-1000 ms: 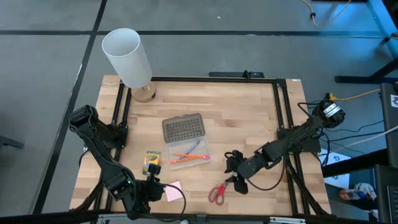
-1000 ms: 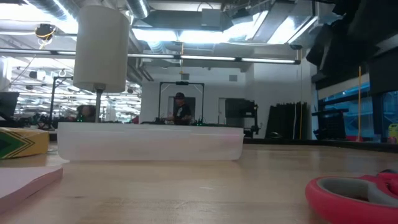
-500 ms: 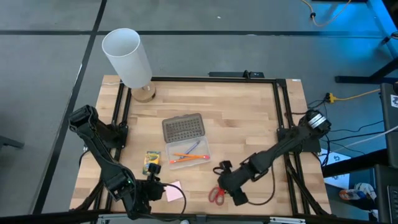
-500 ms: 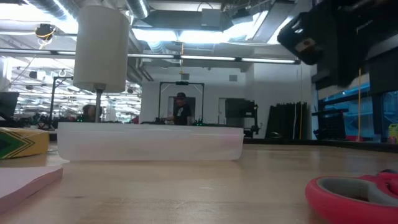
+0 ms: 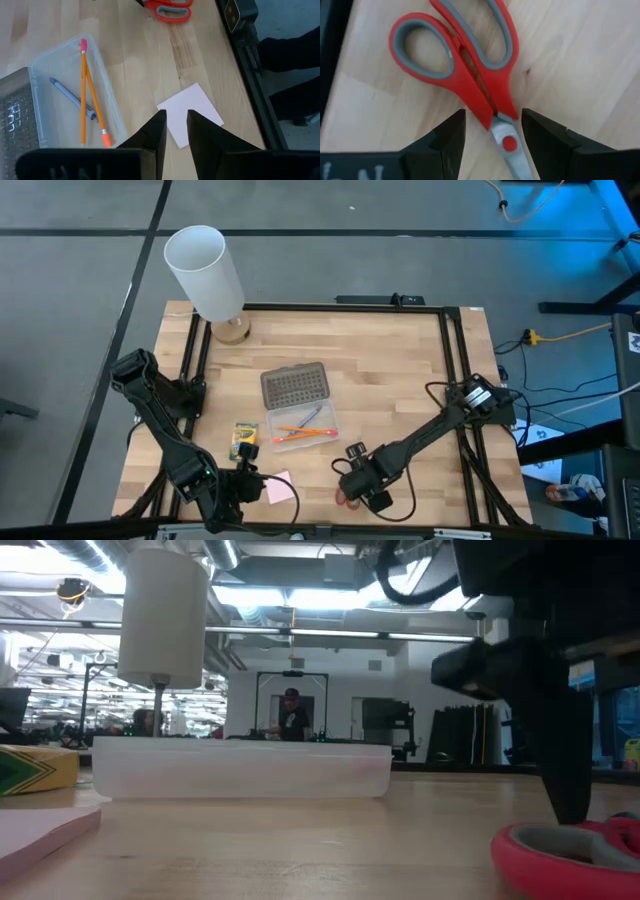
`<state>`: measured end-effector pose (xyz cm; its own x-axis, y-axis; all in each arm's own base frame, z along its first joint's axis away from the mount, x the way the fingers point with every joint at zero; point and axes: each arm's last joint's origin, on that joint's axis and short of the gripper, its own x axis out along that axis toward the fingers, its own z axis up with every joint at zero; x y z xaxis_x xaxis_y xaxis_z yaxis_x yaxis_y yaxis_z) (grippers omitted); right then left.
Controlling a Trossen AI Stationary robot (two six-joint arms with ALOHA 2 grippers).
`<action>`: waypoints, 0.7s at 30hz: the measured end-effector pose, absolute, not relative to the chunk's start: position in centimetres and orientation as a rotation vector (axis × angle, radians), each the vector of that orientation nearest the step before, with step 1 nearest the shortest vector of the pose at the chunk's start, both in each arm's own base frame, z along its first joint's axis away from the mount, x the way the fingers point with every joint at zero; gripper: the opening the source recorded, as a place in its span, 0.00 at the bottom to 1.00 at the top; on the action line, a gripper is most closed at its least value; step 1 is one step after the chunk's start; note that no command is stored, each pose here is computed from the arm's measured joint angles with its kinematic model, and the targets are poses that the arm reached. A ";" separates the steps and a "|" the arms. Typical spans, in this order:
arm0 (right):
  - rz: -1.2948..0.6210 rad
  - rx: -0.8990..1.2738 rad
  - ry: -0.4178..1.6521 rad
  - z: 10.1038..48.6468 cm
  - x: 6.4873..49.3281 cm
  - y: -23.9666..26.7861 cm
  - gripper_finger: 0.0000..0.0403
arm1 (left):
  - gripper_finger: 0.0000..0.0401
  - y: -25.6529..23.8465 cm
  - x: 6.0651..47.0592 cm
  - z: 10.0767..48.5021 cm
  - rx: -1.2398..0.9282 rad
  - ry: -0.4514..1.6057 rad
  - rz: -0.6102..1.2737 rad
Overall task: Pack school essentials
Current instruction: Put the red scissors into the gray supply box
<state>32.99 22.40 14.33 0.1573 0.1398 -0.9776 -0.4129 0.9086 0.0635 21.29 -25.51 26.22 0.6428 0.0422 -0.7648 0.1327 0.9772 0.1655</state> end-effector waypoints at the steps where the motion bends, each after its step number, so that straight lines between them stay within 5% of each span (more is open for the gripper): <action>1: 0.400 -0.243 1.365 14.0 33.0 22.4 0.48 | 0.18 -25.5 21.3 26.2 0.214 0.873 -0.052; 21: 0.442 -0.360 1.340 12.4 33.5 22.6 0.48 | 0.18 -25.5 21.3 26.2 0.215 0.872 -0.052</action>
